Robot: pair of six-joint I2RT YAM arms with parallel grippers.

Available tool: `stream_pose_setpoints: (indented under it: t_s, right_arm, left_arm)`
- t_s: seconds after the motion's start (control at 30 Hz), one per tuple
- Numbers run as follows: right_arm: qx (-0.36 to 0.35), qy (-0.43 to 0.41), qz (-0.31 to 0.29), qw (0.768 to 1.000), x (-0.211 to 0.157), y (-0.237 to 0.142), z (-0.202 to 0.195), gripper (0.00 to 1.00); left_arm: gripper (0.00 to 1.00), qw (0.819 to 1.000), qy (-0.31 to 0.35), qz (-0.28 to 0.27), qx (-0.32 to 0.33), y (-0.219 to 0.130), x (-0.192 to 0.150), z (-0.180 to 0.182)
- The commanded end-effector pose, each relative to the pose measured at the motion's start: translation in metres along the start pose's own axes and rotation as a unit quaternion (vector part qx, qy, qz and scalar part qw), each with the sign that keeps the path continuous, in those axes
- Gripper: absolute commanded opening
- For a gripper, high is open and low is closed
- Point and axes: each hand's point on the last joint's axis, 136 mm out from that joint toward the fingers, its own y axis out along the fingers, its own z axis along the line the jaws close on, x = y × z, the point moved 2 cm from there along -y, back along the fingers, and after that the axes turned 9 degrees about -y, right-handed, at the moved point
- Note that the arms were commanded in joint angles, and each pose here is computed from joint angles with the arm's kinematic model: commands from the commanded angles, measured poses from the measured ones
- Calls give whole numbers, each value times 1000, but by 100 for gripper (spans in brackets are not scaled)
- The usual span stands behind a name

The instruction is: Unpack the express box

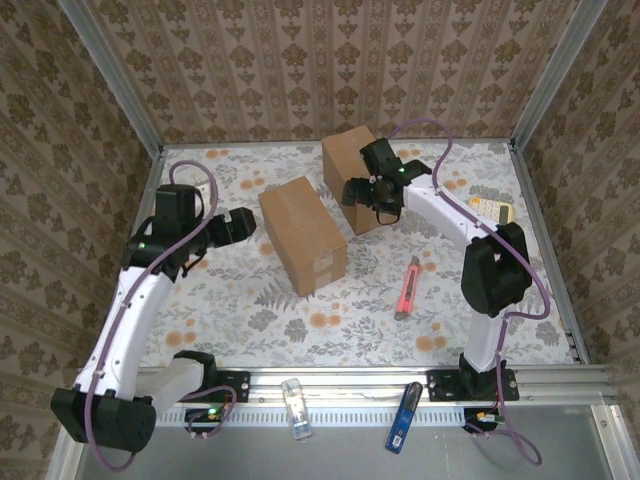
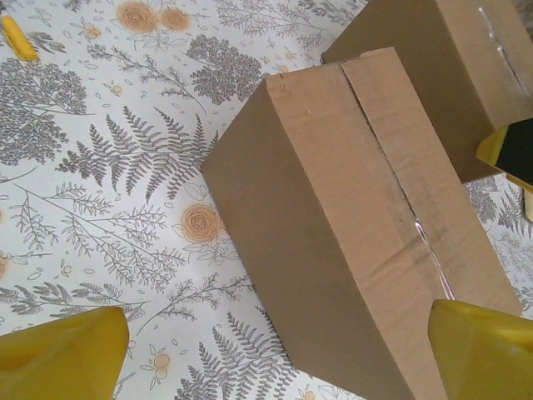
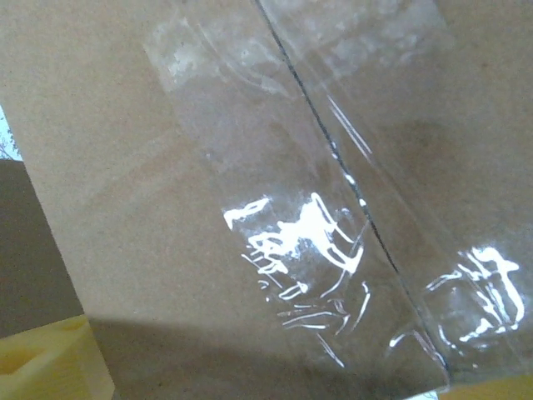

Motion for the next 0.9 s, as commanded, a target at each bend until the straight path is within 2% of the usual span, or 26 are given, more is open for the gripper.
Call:
stream_pose_setpoints:
  t_s: [0.0,0.2,0.47,0.67,0.87]
  right_arm:
    - [12,-16,1,1000,-4,-21,2,92]
    - [68,-48,8,997,-42,-57,17,92]
    - [58,-70,27,995,-114,-88,11,89]
    - [65,-75,42,994,-143,-92,14,88]
    - [89,-64,47,993,-144,-79,30,88]
  left_arm:
    - [91,999,10,-1,-33,9,15,-12]
    - [88,998,9,-19,-61,39,69,-25]
    - [86,995,-15,-23,-93,104,139,-24]
    - [81,998,-14,7,-67,158,157,-4]
    - [80,999,-11,35,-37,183,145,9]
